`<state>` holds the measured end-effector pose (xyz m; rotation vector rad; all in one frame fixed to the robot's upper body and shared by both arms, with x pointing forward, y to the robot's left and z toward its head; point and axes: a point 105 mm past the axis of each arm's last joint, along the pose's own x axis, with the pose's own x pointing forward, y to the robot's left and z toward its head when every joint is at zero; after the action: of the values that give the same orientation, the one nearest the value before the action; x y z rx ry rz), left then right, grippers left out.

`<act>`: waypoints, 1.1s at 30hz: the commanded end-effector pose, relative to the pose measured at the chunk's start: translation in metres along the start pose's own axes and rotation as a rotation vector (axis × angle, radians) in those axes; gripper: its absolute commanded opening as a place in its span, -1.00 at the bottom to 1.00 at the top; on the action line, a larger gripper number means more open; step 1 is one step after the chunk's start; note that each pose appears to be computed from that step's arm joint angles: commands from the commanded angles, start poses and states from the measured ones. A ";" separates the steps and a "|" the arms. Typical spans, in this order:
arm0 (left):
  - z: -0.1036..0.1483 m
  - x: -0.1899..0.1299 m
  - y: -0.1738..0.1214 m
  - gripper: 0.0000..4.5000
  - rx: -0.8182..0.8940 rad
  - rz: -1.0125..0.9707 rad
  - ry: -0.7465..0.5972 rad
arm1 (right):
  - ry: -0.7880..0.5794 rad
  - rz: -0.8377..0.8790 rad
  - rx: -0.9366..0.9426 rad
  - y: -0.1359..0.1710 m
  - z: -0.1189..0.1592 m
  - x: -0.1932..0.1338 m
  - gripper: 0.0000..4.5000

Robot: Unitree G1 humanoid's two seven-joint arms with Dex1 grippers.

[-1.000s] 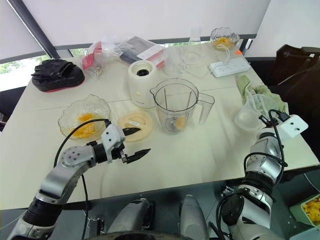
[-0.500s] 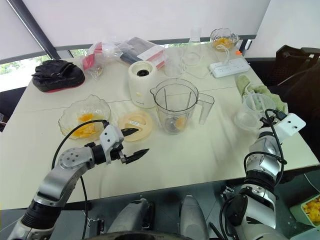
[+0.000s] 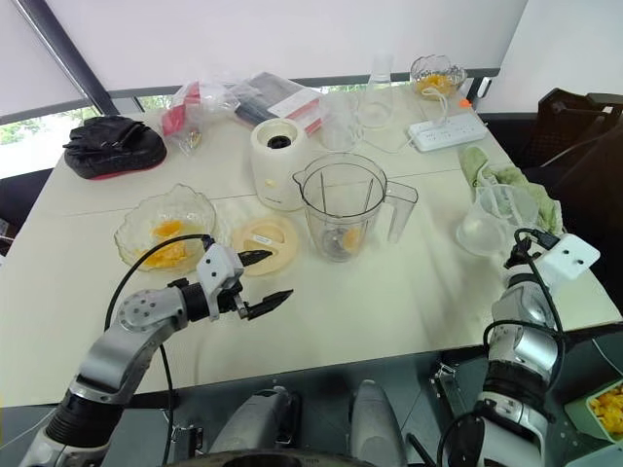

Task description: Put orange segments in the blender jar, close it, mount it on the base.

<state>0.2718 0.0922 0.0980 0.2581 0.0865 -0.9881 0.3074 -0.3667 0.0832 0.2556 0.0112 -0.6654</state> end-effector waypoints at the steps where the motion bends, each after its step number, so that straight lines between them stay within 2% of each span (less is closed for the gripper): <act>1: 0.013 0.000 -0.004 1.00 0.038 -0.009 -0.045 | -0.039 0.059 -0.033 0.004 0.019 -0.020 0.03; 7: 0.011 0.002 -0.005 1.00 0.032 -0.019 -0.045 | -0.003 0.215 -0.127 0.013 0.023 -0.065 0.03; 12: 0.011 0.003 -0.003 1.00 0.030 -0.028 -0.048 | 0.000 0.525 -0.309 0.050 0.029 -0.102 0.03; 16: 0.013 0.006 0.000 1.00 0.035 -0.038 -0.052 | 0.046 0.736 -0.270 0.087 0.029 -0.128 0.03; 22: 0.016 0.009 0.008 1.00 0.055 -0.044 -0.056 | 0.069 0.892 -0.282 0.120 0.022 -0.136 0.03; 28: 0.018 0.008 0.011 1.00 0.072 -0.036 -0.054 | 0.052 0.934 -0.276 0.144 0.019 -0.131 0.03; 33: 0.018 0.004 0.012 1.00 0.077 -0.024 -0.046 | 0.044 0.927 -0.282 0.149 0.017 -0.126 0.03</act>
<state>0.2840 0.0886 0.1041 0.2857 0.0598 -1.0323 0.2972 -0.1825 0.1360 -0.0045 0.0719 0.2633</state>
